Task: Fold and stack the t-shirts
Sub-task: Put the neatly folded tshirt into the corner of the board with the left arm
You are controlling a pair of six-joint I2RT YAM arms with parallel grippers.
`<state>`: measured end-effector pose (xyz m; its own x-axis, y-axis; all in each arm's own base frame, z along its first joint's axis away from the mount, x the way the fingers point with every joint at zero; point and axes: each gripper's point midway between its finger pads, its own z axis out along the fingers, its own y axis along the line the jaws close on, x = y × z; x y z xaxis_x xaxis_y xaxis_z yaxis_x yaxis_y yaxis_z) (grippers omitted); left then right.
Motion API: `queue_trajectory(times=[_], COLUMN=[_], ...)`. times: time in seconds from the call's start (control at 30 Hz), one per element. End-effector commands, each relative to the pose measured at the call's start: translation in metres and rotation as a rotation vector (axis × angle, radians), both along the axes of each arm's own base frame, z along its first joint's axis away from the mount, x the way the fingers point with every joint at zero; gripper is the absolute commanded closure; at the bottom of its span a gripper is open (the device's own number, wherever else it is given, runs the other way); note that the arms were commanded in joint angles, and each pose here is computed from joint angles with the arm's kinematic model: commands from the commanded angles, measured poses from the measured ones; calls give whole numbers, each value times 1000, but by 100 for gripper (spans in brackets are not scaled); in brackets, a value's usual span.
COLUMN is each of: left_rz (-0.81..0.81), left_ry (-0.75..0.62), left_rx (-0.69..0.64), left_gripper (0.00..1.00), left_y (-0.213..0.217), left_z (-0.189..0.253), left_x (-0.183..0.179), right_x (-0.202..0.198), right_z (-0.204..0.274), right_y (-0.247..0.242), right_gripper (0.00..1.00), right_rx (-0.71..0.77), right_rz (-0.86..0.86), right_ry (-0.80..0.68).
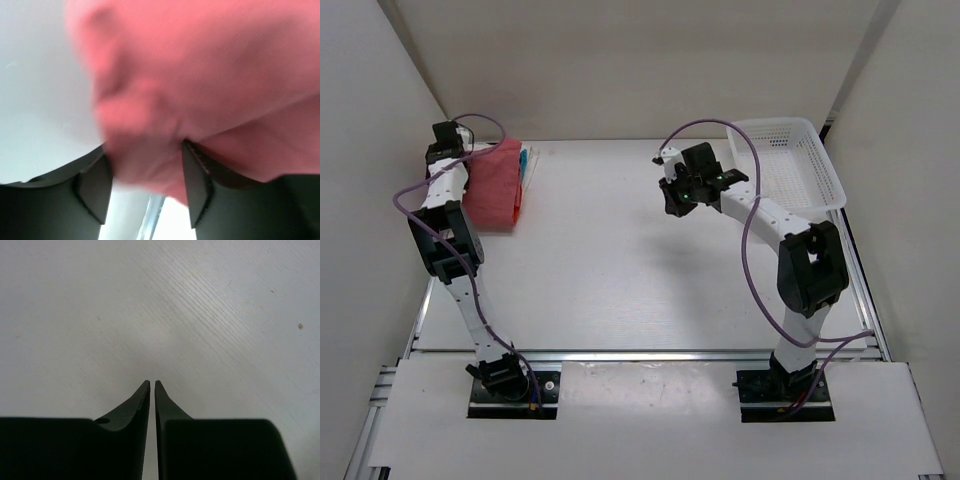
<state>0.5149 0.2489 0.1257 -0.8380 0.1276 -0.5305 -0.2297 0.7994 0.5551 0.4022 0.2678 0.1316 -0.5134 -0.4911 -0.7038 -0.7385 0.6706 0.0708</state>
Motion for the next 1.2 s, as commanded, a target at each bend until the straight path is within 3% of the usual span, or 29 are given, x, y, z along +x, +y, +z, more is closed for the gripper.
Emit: queue_trajectory(times=[0.0,0.33,0.53,0.67,0.73,0.83,0.93,1.07,1.17], left_rz=[125,151,-128,-364,-541,-745,-853,-859,-840], left_ry=[-148,-185,-100,-82,-32,91,227,390,379], left_rx=[105,114,-55,-175,-239,-321,-387,-420,-391], left_gripper=[33,27,27,26,24,23,22,20,18], left_y=[31,29,-79,-187,-260,-324,-342,-337,-336], left_z=[60,85,55,55,49,25,0,-37,-46], left_x=[-2,-18,-35,-59,-85,-129,-179,-227,-243], right_x=[0,-10,-24,-39,-46,-62,-73,-87,-103], right_z=[10,19,33,43,42,42,39,33,31], right_y=[10,18,12,-8,-23,-46,-78,-119,-140], right_gripper=[87,88,87,84,82,73,65,55,44], right_rx=[9,12,16,17,11,9,-15,-68,-73], right_rz=[28,62,77,71,56,38,-9,-96,-156], right_ry=[-24,-44,-67,-69,-58,-30,-12,28,91])
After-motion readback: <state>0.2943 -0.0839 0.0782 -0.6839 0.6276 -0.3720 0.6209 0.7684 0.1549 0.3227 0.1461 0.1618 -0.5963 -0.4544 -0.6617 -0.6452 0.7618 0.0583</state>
